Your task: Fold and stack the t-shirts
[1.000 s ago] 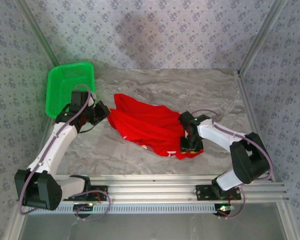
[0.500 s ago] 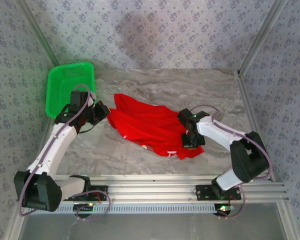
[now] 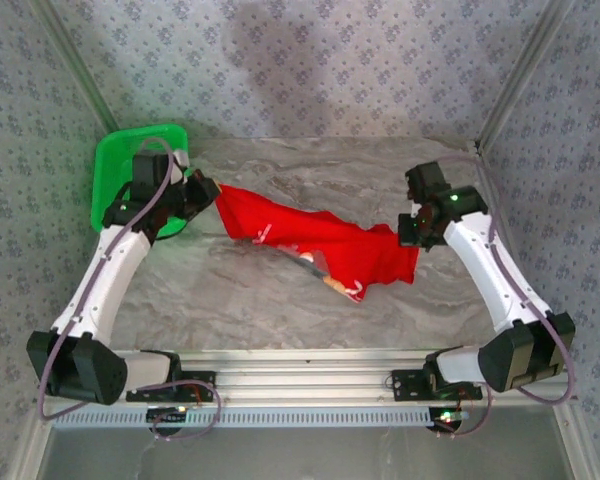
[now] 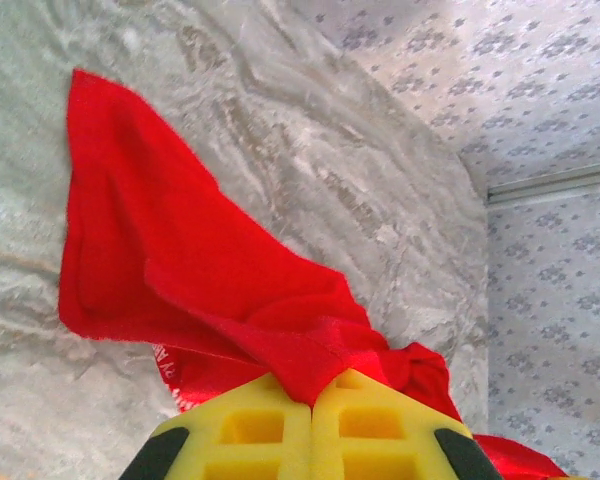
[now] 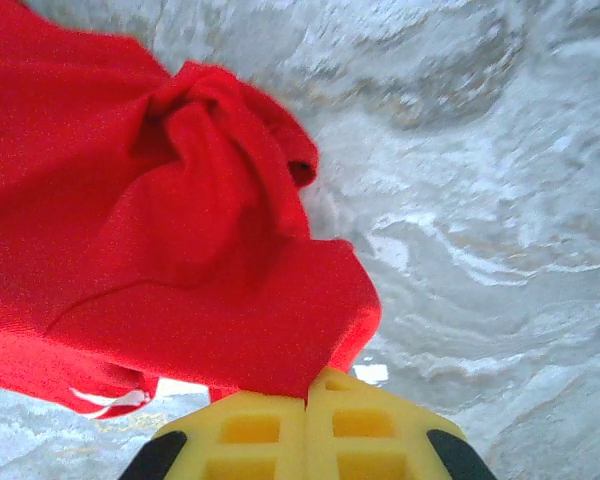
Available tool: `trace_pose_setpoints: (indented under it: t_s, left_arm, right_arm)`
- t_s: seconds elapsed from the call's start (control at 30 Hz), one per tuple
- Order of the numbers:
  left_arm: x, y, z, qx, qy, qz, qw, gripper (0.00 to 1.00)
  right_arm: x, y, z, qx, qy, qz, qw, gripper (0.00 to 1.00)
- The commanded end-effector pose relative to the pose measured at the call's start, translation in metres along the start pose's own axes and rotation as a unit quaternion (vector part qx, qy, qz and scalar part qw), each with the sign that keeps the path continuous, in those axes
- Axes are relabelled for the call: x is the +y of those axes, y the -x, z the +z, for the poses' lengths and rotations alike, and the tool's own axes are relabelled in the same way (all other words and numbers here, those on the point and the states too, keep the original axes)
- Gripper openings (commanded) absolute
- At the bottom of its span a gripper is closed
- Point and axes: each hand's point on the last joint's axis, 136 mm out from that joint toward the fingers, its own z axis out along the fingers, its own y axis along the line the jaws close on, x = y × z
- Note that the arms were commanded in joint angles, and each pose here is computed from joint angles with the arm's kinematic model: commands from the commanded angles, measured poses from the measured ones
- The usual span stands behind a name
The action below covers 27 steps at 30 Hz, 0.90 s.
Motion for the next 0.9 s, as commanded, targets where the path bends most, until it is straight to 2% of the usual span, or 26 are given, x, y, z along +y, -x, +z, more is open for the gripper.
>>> trace_pose_setpoints:
  t_s: [0.0, 0.07, 0.2, 0.4, 0.6, 0.7, 0.8, 0.87]
  left_arm:
    - [-0.024, 0.012, -0.004, -0.008, -0.028, 0.027, 0.999, 0.00]
    - [-0.028, 0.015, -0.002, -0.007, -0.028, 0.039, 0.999, 0.00]
    - [-0.016, 0.018, -0.004, -0.016, -0.003, 0.052, 0.999, 0.00]
    - [0.027, 0.007, -0.004, -0.004, 0.057, 0.031, 0.998, 0.00]
    - [0.087, -0.007, -0.021, -0.017, 0.141, -0.016, 0.990, 0.00]
    - [0.116, -0.025, -0.028, -0.011, 0.181, -0.038, 0.983, 0.00]
    - [0.143, -0.040, -0.035, -0.015, 0.213, -0.061, 0.975, 0.00]
    - [0.161, -0.047, -0.042, -0.021, 0.237, -0.079, 0.968, 0.00]
  right_arm:
    - [-0.015, 0.015, -0.023, -0.027, -0.016, -0.033, 0.999, 0.00]
    - [-0.008, 0.024, -0.035, -0.043, 0.018, -0.043, 0.998, 0.00]
    - [0.012, 0.022, -0.042, -0.027, 0.075, -0.066, 0.995, 0.00]
    - [0.062, -0.033, -0.008, 0.097, 0.137, -0.095, 0.981, 0.00]
    - [0.147, -0.080, 0.014, 0.143, 0.221, -0.156, 0.952, 0.05]
    - [0.184, -0.093, 0.017, 0.162, 0.265, -0.188, 0.932, 0.19]
    - [0.200, -0.089, 0.009, 0.159, 0.306, -0.161, 0.925, 0.32]
    - [0.189, -0.086, 0.004, 0.154, 0.304, -0.130, 0.931, 0.50]
